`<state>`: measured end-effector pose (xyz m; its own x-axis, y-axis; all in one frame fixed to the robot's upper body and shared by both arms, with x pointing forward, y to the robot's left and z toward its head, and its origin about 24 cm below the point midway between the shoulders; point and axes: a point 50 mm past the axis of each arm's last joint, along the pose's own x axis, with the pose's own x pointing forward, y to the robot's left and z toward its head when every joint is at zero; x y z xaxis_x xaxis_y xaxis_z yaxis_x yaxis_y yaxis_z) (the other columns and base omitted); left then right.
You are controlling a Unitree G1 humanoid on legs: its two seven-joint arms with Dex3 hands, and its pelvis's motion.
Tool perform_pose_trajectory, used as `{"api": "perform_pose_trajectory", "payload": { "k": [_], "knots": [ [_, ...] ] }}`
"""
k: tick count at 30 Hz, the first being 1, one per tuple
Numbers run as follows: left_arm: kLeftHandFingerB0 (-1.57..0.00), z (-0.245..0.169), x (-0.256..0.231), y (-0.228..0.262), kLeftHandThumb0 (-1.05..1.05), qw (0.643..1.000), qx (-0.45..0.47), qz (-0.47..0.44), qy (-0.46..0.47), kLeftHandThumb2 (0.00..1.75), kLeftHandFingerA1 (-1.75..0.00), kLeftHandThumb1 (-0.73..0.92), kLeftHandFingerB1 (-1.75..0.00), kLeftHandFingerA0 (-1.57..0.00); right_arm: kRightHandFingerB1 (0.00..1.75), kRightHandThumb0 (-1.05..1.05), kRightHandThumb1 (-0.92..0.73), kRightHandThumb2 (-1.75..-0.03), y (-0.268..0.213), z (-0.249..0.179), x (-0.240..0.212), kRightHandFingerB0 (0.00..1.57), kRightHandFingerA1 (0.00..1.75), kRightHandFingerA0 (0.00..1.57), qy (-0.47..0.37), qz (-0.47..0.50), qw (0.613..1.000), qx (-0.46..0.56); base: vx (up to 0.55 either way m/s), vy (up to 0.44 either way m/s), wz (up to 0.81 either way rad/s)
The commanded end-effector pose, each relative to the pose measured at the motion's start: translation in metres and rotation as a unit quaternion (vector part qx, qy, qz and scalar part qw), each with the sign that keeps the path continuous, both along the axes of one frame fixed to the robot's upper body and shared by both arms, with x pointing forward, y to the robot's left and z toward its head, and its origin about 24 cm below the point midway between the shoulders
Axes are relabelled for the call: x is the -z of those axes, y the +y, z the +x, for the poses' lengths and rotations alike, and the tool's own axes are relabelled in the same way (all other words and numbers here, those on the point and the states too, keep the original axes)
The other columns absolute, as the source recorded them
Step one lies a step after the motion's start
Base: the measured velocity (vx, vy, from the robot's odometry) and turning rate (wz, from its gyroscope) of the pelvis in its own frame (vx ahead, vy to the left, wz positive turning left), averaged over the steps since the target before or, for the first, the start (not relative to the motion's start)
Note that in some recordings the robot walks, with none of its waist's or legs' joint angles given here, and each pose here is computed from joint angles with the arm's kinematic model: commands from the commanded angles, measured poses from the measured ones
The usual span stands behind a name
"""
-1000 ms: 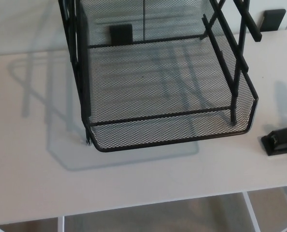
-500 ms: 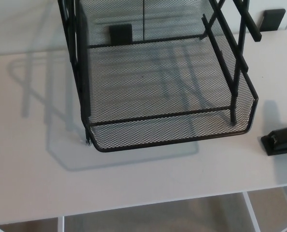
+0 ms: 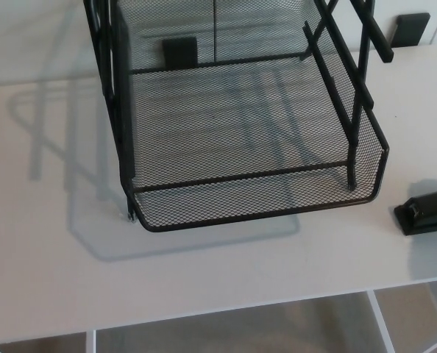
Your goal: The robot walks towards a desk on which a file tray is kept in the middle and a stapler is kept to its right. The robot lifts the stapler using its right hand and places it on the file tray.
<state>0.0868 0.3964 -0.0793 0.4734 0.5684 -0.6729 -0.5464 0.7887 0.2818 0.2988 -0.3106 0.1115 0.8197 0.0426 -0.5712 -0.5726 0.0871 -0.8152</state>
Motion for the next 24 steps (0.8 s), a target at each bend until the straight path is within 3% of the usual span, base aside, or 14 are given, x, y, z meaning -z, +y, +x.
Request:
{"api": "perform_pose_trajectory", "payload": {
  "k": [1, 3, 4, 7, 8, 10, 11, 18, 19, 20, 21, 22, 24],
  "knots": [
    [-0.08, -0.003, -0.001, 0.002, -1.05, 1.000, 0.003, 0.003, -0.001, 1.36, -1.30, 0.53, -0.80, -0.58, 0.28, -0.59, -0.35, -0.78, 0.009, 0.002, 0.010, 0.00, 0.26, 0.01, 0.000, -0.041, 0.999, -0.033, 0.00, 0.000, 0.00],
    [-0.08, -0.003, -0.001, 0.002, -1.05, 1.000, 0.000, 0.002, 0.001, 1.37, -1.31, 0.54, -0.80, -0.60, 0.28, -0.59, -0.35, -0.77, 0.010, 0.003, 0.011, 0.00, 0.25, 0.01, -0.002, -0.049, 0.998, -0.036, 0.00, 0.000, 0.00],
    [-0.10, -0.004, 0.000, 0.001, -1.05, 1.000, -0.001, 0.001, 0.000, 1.36, -1.38, 0.54, -0.81, -0.70, 0.28, -0.58, -0.35, -0.76, 0.011, 0.003, 0.012, 0.00, 0.27, 0.01, -0.004, -0.048, 0.998, -0.037, 0.00, 0.000, 0.00],
    [-0.13, -0.004, -0.001, 0.001, -1.05, 1.000, 0.004, 0.003, -0.001, 1.37, -1.35, 0.54, -0.85, -0.66, 0.32, -0.55, -0.34, -0.77, 0.013, 0.003, 0.010, 0.01, 0.32, 0.01, -0.016, -0.046, 0.998, -0.050, 0.00, 0.000, 0.00],
    [-0.14, -0.004, -0.001, 0.001, -1.05, 1.000, 0.003, 0.004, -0.001, 1.37, -1.39, 0.55, -0.85, -0.72, 0.32, -0.57, -0.34, -0.77, 0.014, 0.003, 0.011, 0.03, 0.30, 0.01, -0.015, -0.052, 0.997, -0.051, 0.00, 0.000, 0.00],
    [-0.14, -0.005, 0.000, 0.000, -1.05, 1.000, 0.003, 0.002, -0.001, 1.37, -1.39, 0.55, -0.85, -0.72, 0.32, -0.57, -0.34, -0.77, 0.013, 0.003, 0.010, 0.03, 0.30, 0.01, -0.015, -0.054, 0.997, -0.052, 0.00, 0.000, 0.00],
    [-0.07, -0.005, 0.001, 0.000, -1.05, 1.000, -0.004, -0.003, -0.001, 1.38, -1.37, 0.55, -0.79, -0.68, 0.26, -0.52, -0.50, -0.57, 0.013, 0.004, 0.012, 0.10, 0.34, 0.02, -0.014, -0.056, 0.997, -0.054, 0.00, 0.000, 0.00],
    [-0.05, -0.005, 0.001, 0.000, -1.05, 1.000, 0.001, 0.000, 0.006, 1.39, -1.37, 0.56, -0.77, -0.69, 0.26, -0.50, -0.50, -0.57, 0.012, 0.004, 0.014, 0.10, 0.33, 0.03, -0.015, -0.056, 0.997, -0.054, 0.00, 0.000, 0.00],
    [-0.07, -0.005, 0.001, 0.000, -1.05, 1.000, 0.001, 0.001, 0.006, 1.41, -1.30, 0.61, -0.77, -0.61, 0.25, -0.51, -0.52, -0.58, 0.012, 0.004, 0.016, 0.09, 0.31, 0.04, -0.010, -0.065, 0.996, -0.057, 0.00, 0.000, 0.00],
    [-0.09, -0.006, 0.002, -0.001, -1.05, 1.000, 0.000, 0.001, 0.010, 1.44, -1.35, 0.64, -0.77, -0.68, 0.49, -0.30, -0.46, -0.96, 0.009, -0.001, 0.029, 0.00, 0.53, 0.02, 0.001, -0.098, 0.993, -0.065, 0.00, 0.000, 0.00],
    [-0.09, -0.006, 0.003, -0.002, -1.05, 1.000, 0.000, 0.001, 0.011, 1.44, -1.35, 0.64, -0.77, -0.68, 0.49, -0.30, -0.46, -0.96, 0.008, -0.003, 0.033, 0.00, 0.53, 0.02, 0.003, -0.107, 0.992, -0.068, 0.00, 0.000, 0.00],
    [-0.08, -0.006, 0.003, -0.002, -1.05, 1.000, -0.002, -0.001, 0.010, 1.43, -1.33, 0.62, -0.78, -0.64, 0.29, -0.44, -0.56, -0.58, 0.007, -0.003, 0.035, 0.19, 0.39, 0.12, 0.000, -0.110, 0.992, -0.069, 0.00, 0.000, 0.00],
    [-0.08, -0.006, 0.003, -0.002, -1.05, 1.000, -0.003, -0.004, 0.010, 1.44, -1.31, 0.64, -0.77, -0.61, 0.29, -0.43, -0.56, -0.58, 0.006, -0.003, 0.039, 0.20, 0.40, 0.14, -0.005, -0.116, 0.991, -0.073, 0.00, 0.000, 0.00]
  ]
}}
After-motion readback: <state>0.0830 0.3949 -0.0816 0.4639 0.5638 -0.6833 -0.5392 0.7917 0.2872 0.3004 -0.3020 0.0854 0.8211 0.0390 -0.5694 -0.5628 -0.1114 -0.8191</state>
